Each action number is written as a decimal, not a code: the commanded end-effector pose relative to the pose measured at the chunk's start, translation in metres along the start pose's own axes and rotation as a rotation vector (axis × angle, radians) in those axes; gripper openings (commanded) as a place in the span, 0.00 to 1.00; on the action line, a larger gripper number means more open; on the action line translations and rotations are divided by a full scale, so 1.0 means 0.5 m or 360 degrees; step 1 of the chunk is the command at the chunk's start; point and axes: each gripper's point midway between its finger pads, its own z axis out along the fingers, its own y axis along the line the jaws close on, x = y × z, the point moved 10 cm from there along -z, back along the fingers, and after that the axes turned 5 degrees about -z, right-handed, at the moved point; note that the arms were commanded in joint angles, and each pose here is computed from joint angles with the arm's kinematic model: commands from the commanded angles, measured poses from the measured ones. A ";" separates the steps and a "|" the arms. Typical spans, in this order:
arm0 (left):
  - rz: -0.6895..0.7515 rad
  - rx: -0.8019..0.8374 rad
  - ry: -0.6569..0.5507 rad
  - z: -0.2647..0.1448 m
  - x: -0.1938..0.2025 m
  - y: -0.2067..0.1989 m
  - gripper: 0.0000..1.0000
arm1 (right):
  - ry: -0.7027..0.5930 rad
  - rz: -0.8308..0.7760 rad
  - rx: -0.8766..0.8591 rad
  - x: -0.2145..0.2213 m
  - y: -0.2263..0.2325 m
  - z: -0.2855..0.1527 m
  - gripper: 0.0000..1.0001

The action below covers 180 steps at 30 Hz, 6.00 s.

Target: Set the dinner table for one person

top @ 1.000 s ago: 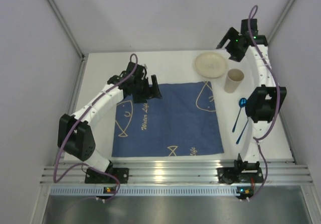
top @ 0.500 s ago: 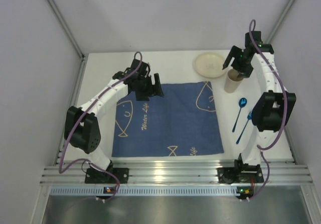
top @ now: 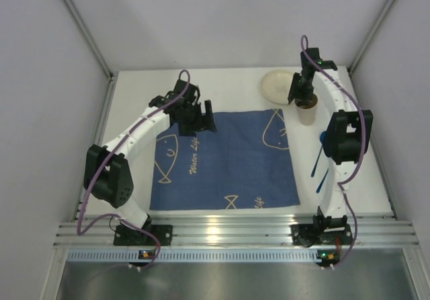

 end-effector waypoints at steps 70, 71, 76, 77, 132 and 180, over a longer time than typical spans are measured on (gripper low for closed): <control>-0.0040 -0.0273 -0.0306 -0.070 -0.024 0.026 0.91 | -0.0518 0.0256 -0.0317 -0.077 0.050 -0.216 0.85; -0.0041 -0.0275 -0.0299 -0.069 -0.025 0.026 0.91 | -0.0462 0.0311 -0.0356 -0.083 0.039 -0.181 0.84; -0.0035 -0.0244 -0.0284 -0.071 -0.025 0.021 0.91 | -0.0418 0.0475 -0.0422 -0.136 -0.027 -0.060 0.82; -0.0039 -0.0238 -0.0286 -0.073 -0.024 0.021 0.90 | -0.0342 0.0516 -0.0445 -0.139 -0.031 -0.010 0.82; -0.0045 -0.0327 -0.0207 -0.012 -0.062 0.026 0.89 | -0.0855 0.0347 -0.0662 -0.186 -0.024 -0.269 0.00; -0.0201 -0.0513 -0.0953 -0.297 -0.036 0.105 0.92 | -0.0008 -0.0949 -0.0362 0.394 0.360 -0.019 0.26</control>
